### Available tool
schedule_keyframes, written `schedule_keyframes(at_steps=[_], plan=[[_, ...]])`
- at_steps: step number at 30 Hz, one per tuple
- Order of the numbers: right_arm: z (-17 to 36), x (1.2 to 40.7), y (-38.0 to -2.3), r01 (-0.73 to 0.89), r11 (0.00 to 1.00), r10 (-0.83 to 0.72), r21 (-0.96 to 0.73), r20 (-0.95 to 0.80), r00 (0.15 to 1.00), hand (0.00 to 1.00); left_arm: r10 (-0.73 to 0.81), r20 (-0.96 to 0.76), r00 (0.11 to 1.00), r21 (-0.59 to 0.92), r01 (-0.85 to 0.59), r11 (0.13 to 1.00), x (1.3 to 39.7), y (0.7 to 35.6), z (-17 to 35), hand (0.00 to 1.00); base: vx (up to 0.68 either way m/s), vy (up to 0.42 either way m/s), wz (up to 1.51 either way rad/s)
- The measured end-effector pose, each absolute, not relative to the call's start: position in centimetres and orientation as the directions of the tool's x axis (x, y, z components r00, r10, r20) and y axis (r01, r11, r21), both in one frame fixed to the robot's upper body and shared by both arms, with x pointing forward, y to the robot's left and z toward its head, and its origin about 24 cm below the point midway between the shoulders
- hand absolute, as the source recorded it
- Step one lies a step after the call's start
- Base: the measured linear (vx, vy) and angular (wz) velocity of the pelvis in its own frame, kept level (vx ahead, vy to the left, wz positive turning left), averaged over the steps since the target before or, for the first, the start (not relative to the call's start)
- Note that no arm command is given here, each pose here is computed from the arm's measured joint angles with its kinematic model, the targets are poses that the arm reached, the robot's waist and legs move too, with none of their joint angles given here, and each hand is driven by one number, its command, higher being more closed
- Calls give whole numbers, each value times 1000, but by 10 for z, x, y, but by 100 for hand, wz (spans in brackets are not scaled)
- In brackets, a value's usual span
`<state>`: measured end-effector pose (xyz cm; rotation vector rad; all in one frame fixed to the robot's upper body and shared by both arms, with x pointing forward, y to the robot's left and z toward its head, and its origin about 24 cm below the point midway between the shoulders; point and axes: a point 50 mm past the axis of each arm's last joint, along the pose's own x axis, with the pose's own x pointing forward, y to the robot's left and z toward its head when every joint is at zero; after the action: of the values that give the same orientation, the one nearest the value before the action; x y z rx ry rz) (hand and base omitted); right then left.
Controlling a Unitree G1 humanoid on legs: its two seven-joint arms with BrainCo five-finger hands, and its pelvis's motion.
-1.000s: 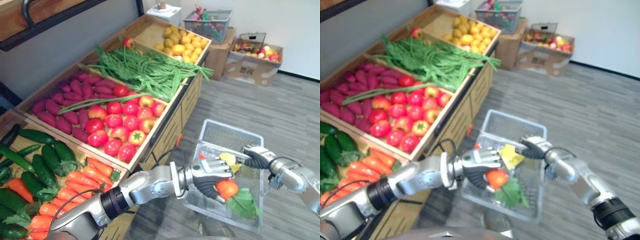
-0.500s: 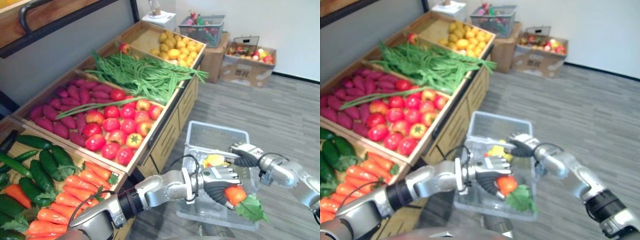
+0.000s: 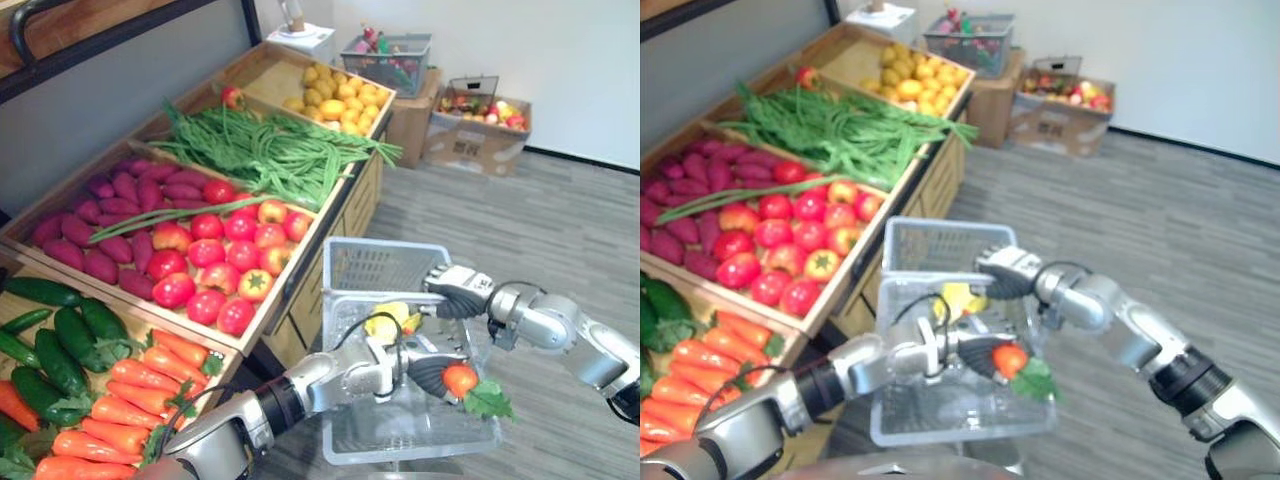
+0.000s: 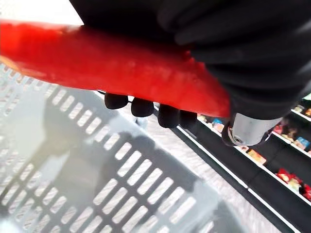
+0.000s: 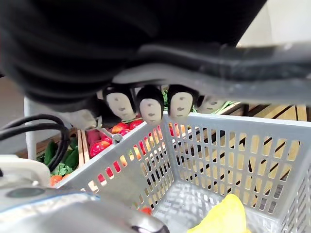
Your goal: Pick vegetable in the basket
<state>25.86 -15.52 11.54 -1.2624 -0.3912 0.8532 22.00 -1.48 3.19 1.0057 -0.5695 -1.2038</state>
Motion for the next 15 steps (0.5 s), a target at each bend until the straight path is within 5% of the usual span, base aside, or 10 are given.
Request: schedule_keyframes(at_steps=[6,7,15], plan=[[121,257,-150,-343,26,762,-939,-203,615,100,-907,-207,368,879,477,-7,232,-9,19,100,-10,-29,2],[121,257,-150,-344,24,762,-939,-206,614,100,-899,-213,382,877,480,-4,234,-8,17,0,-9,-38,3],[121,256,-152,-353,-4,760,-936,-232,607,100,-838,-247,486,884,468,11,250,-2,8,0,-13,-25,5]])
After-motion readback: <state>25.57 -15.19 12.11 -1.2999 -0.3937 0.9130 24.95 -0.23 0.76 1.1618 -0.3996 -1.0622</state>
